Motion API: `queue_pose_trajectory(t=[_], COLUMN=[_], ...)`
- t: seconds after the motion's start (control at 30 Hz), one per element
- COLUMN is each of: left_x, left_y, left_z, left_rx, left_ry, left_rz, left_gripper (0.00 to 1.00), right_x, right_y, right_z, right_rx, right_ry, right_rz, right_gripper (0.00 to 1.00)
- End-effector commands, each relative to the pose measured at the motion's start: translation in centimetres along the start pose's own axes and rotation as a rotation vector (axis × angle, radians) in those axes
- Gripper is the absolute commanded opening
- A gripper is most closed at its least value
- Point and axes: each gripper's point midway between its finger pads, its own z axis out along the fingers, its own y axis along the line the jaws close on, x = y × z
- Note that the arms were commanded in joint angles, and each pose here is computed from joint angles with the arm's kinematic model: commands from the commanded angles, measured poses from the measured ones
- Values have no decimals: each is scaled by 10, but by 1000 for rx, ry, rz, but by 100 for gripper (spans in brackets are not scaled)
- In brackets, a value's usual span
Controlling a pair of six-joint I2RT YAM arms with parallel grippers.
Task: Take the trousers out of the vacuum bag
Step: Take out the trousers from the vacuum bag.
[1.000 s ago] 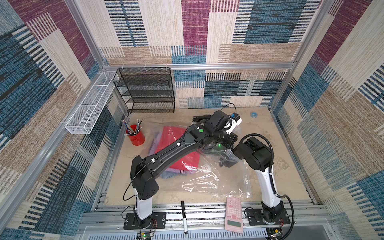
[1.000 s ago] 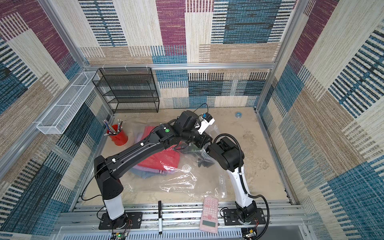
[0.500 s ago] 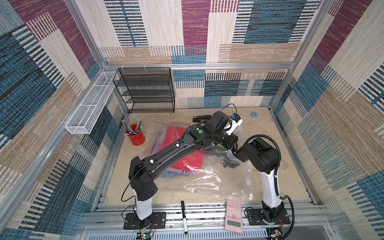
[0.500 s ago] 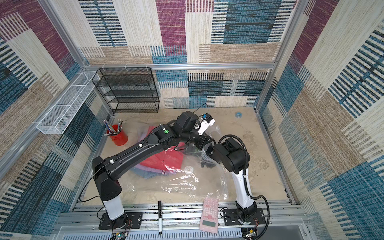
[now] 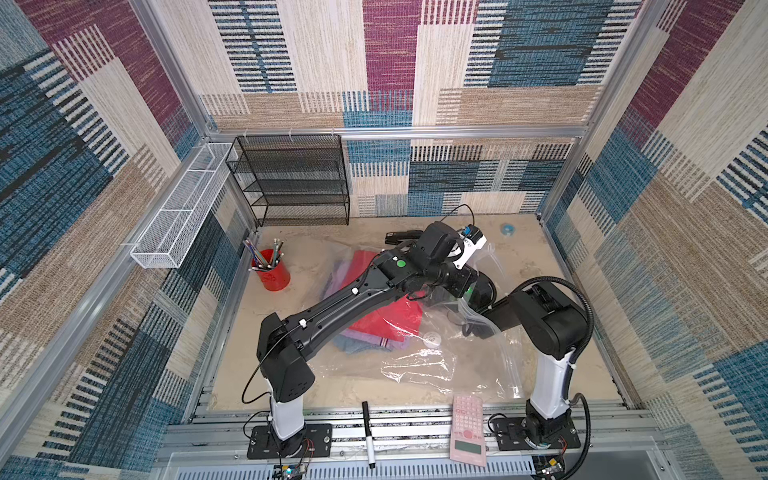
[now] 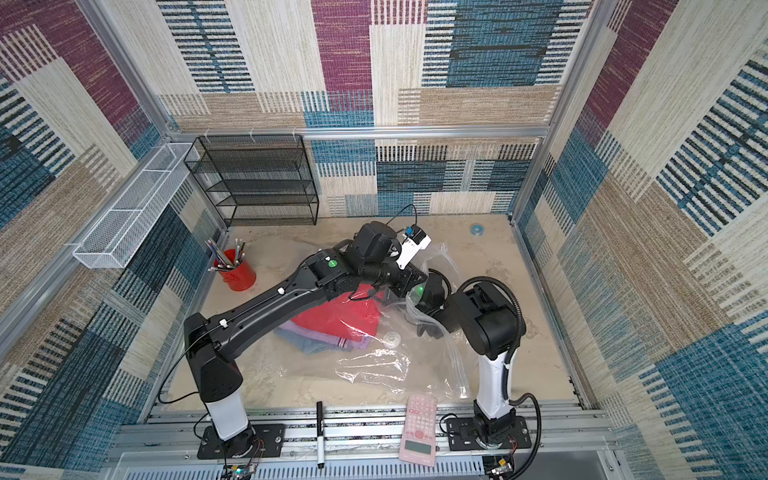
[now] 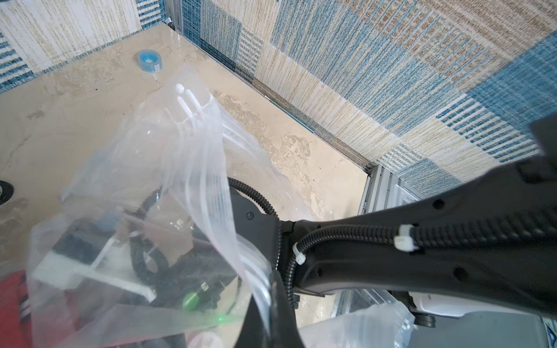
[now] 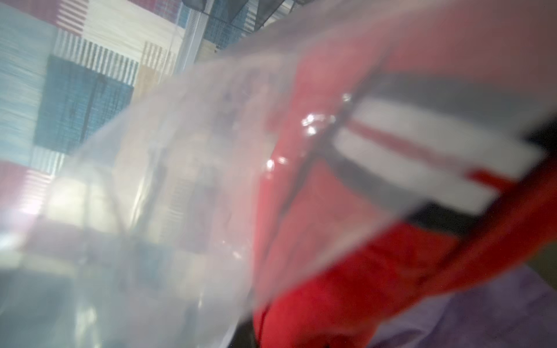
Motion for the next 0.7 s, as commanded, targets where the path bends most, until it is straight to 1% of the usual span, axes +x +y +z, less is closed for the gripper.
queue_pose_trajectory(t=[0.0,0.1,0.17,0.23,0.33,0.47,0.67], left_x=[-10,-24,-33,-36,-33,-27,-30], left_y=[-7,-18,-21,-20,-13,-6,-1], left_z=[-2,-12,-20,-24,-25,-24,-30], left_rx=[23,38,32,19,-20,-51,-85], left_ry=[-26,-72,-101,-113,-102,-91,-113], left_rz=[26,58,75,83,90,92,104], left_gripper=[0,0,0,0,0,0,0], right_x=[7,14,17,16,12,3,-1], right_y=[9,-13,-16,-10,2,19,29], right_z=[9,15,16,14,8,-8,-29], right_rx=[-28,10,-5,-20,-16,2,35], right_ry=[57,77,82,78,67,44,32], right_rz=[-59,-21,5,8,-12,-46,-70], right_gripper=[0,0,0,0,0,0,0])
